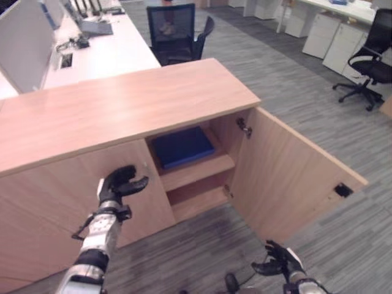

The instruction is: Put the empty folder in the office cabinet

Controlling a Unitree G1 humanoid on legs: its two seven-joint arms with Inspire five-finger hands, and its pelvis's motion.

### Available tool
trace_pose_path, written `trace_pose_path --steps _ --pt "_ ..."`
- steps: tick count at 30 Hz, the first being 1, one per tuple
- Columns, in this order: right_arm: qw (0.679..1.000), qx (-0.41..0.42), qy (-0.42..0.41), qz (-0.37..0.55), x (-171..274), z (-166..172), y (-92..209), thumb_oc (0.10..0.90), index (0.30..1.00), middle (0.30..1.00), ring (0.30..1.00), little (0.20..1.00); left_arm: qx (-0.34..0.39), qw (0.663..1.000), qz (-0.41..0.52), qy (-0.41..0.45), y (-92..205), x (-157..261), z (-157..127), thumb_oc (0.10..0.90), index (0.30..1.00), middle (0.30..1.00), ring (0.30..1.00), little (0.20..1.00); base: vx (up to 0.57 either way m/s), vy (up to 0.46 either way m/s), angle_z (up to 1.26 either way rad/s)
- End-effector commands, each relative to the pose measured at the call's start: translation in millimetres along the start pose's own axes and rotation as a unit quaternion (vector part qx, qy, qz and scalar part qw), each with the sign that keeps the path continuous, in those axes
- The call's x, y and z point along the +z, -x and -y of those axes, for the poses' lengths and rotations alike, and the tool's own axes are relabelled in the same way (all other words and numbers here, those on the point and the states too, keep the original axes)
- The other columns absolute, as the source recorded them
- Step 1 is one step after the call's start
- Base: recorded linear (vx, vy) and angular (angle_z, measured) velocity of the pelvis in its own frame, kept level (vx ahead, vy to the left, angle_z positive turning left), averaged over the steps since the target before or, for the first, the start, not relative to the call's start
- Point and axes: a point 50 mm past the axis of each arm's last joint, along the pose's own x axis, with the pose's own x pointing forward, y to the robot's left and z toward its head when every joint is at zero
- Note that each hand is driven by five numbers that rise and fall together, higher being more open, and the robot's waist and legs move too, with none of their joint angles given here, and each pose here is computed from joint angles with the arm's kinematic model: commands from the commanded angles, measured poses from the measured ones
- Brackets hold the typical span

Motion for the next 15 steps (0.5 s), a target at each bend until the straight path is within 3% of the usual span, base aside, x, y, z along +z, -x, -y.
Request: trace_pose_path --steps 1,4,7,11,15 --pt "0.996 -0.013 -0.013 0.088 34.9 11.9 -3.2 0.8 0.9 0.9 0.9 0.9 0.011 0.983 0.18 0.042 -22.3 104.0 3.4 0.8 0.9 0.9 0.9 0.9 0.0 0.104 -0.02" --pt "0.996 -0.017 -0.025 0.081 31.5 9.9 -4.7 0.8 0.9 0.9 0.9 0.9 -0.004 0.981 0.186 0.061 -18.5 100.0 10.5 0.8 0.9 0.9 0.9 0.9 0.0 0.064 -0.11" --pt "0.997 -0.022 -0.031 0.07 27.3 6.8 -6.7 0.8 0.9 0.9 0.9 0.9 -0.053 0.978 0.192 0.068 -8.0 86.7 36.7 0.8 0.9 0.9 0.9 0.9 -0.03 0.039 -0.05" --pt "0.996 -0.038 -0.03 0.073 39.7 0.0 -17.7 0.8 0.9 0.9 0.9 0.9 -0.168 0.965 0.166 0.11 33.0 42.8 86.4 0.8 0.9 0.9 0.9 0.9 -0.12 -0.058 -0.26" --pt "0.997 -0.034 -0.033 0.061 32.8 -4.0 -16.5 0.8 0.9 0.9 0.9 0.9 -0.238 0.959 0.094 0.118 63.5 -1.6 104.2 0.8 0.9 0.9 0.9 0.9 -0.06 -0.148 -0.35"
